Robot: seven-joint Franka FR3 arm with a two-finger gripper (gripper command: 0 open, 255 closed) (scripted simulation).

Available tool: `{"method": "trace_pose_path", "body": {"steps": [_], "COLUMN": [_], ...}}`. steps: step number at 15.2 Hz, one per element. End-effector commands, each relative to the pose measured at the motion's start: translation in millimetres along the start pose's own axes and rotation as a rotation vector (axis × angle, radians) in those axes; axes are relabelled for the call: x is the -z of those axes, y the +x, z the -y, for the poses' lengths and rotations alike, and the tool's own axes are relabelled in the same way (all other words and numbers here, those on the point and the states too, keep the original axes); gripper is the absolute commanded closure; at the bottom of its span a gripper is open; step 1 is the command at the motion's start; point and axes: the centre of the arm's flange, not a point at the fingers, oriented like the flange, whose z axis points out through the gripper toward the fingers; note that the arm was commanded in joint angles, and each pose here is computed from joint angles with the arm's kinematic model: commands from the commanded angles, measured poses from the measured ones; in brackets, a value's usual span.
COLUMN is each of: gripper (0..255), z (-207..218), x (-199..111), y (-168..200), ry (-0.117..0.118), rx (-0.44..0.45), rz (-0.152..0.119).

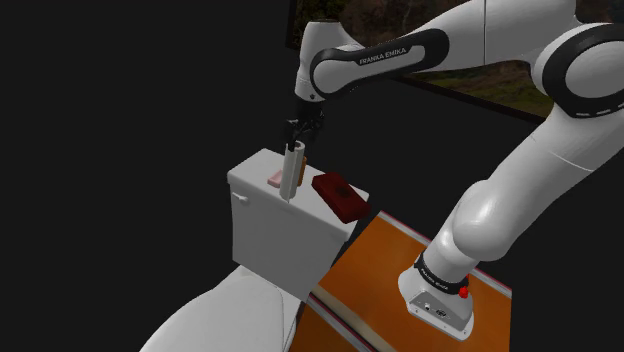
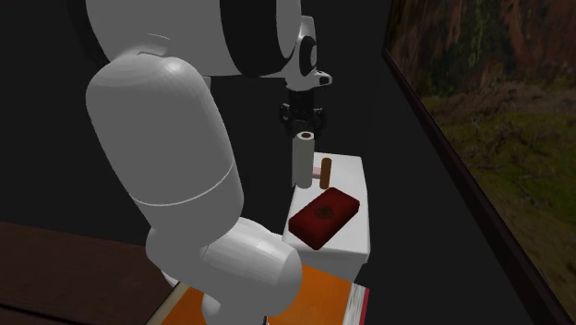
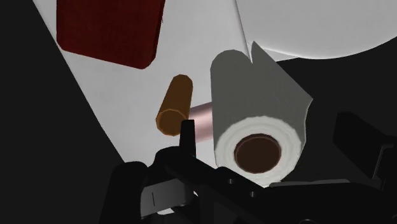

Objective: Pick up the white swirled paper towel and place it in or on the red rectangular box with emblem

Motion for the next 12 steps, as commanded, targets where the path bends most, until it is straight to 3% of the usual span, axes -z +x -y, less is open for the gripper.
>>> {"method": "trace_pose_path", "body": {"steps": [1, 6, 12], "gripper": [0, 0, 0], "z": [1, 1, 1], "x": [-9, -38, -38], "y": [3, 3, 3], "ry": [0.0, 0.0, 0.0], "rx": [-0.003, -0.003, -0.003], "rz": [-0.004, -0.004, -0.004]}}
